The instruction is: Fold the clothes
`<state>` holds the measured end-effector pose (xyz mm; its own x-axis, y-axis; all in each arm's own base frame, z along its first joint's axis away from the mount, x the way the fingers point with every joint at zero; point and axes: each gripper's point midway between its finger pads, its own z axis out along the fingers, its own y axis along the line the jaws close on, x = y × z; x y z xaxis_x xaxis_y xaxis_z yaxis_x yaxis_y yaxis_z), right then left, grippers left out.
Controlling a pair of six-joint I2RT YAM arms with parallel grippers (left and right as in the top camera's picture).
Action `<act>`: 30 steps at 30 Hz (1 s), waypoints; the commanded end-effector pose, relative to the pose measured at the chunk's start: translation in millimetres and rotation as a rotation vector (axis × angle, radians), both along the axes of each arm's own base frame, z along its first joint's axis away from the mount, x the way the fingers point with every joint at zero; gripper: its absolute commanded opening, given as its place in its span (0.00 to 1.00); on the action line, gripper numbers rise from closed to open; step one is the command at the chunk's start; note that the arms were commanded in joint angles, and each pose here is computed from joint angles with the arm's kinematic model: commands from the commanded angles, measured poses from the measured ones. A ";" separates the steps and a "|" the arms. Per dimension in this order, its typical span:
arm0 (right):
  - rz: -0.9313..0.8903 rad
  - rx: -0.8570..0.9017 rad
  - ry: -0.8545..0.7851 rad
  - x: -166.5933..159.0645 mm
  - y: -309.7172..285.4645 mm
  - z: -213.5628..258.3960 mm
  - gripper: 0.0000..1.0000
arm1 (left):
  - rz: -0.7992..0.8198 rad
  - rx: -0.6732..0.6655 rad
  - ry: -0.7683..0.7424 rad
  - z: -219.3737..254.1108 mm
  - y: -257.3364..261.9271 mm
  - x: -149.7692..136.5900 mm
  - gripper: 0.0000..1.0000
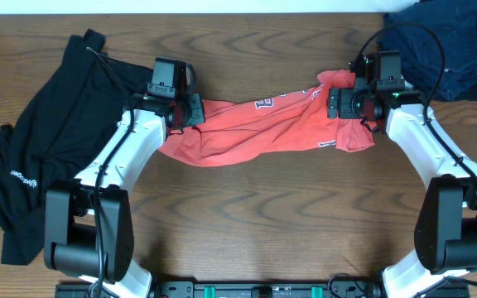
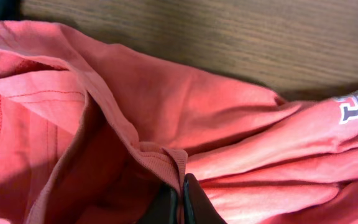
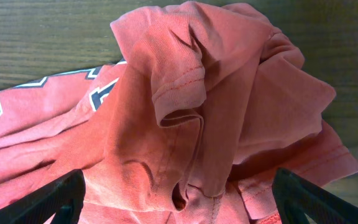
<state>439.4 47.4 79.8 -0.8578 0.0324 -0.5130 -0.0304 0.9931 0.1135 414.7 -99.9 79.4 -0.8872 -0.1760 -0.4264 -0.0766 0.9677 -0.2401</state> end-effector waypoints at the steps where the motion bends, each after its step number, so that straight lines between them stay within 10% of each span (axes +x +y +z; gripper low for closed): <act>1: 0.015 -0.001 -0.034 2.4 1.6 13.6 0.94 | 0.004 -0.034 0.004 2.7 -7.2 1.6 0.06; 14: 0.015 -0.001 -0.029 1.5 1.8 13.1 0.94 | 0.385 -0.110 0.152 -10.3 72.2 -12.4 0.07; 30: 0.016 -0.002 -0.023 0.2 1.7 12.2 0.94 | 0.438 0.056 0.284 -57.4 112.5 -37.5 0.50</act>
